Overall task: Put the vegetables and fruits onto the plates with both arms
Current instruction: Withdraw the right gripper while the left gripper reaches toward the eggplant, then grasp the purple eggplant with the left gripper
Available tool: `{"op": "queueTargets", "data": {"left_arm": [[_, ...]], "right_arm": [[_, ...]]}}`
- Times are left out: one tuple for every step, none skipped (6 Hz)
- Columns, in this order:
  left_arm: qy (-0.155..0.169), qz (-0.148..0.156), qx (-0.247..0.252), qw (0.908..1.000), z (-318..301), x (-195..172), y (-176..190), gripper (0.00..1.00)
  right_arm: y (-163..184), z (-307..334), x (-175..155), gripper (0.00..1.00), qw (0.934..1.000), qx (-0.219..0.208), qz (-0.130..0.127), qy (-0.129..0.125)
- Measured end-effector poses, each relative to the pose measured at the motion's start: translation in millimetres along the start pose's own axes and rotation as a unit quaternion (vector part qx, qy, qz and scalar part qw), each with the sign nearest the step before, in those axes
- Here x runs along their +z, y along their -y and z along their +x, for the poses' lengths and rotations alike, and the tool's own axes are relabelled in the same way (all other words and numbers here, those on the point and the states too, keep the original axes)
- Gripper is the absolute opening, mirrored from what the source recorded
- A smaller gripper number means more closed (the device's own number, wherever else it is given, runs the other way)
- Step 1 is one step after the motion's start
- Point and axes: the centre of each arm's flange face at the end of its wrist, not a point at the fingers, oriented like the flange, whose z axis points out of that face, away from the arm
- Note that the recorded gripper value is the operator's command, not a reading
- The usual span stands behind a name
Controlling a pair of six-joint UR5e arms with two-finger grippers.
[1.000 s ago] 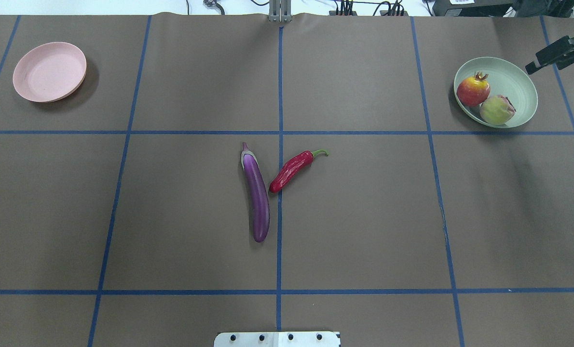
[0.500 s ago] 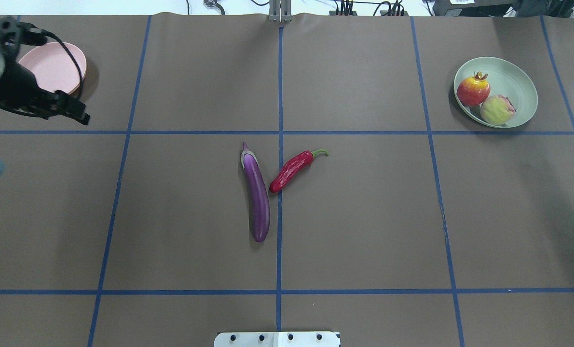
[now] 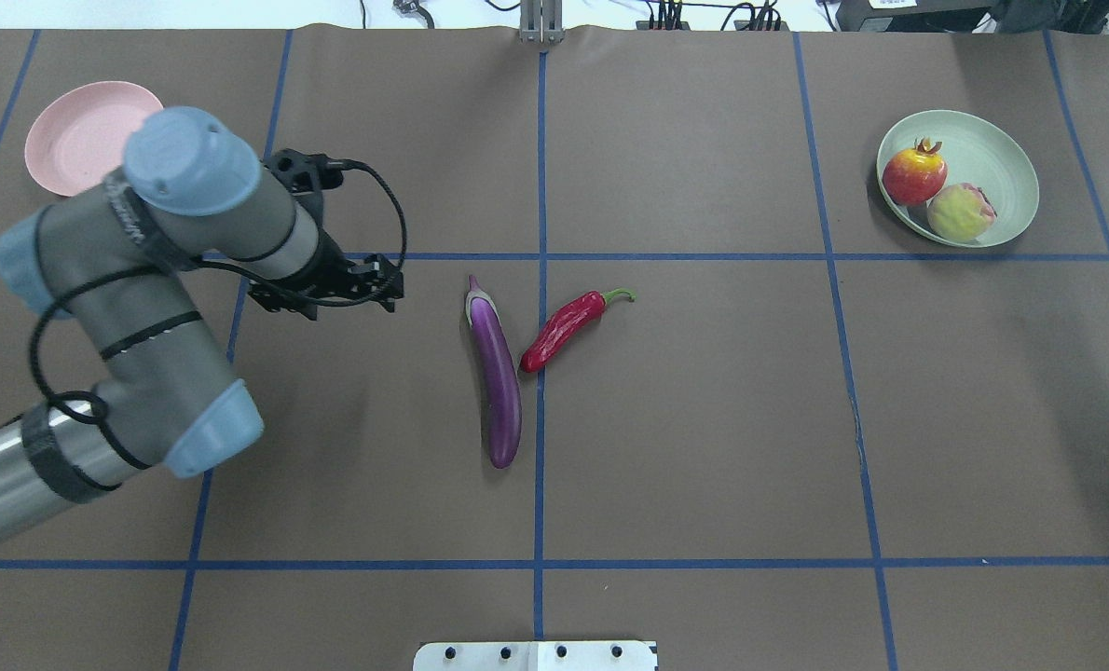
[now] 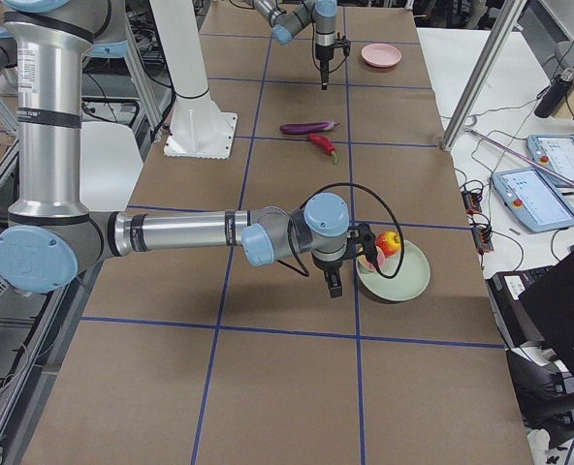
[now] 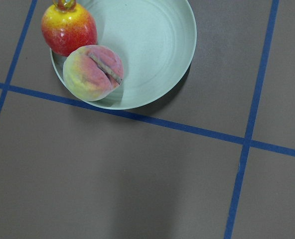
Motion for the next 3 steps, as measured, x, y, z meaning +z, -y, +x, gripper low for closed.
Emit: {"op": "queueTargets", "data": {"left_arm": [[0.0,-0.008,-0.026,0.9996,50.5,23.4,-25.5,1.0],[0.009,-0.01,-0.033,0.9994,84.9,40.4,-55.3,1.0],[0.026,-0.013,-0.031,0.9991,106.4,57.2,-80.4,0.98]], "right_arm": [[-1.3,1.1,0.2,1.0,1.0,0.0,0.0,-0.002],[-1.9,2.0,0.4,1.0,1.0,0.0,0.0,-0.005],[-3.1,3.1,0.9,1.0,1.0,0.001,-0.001,-0.007]]}}
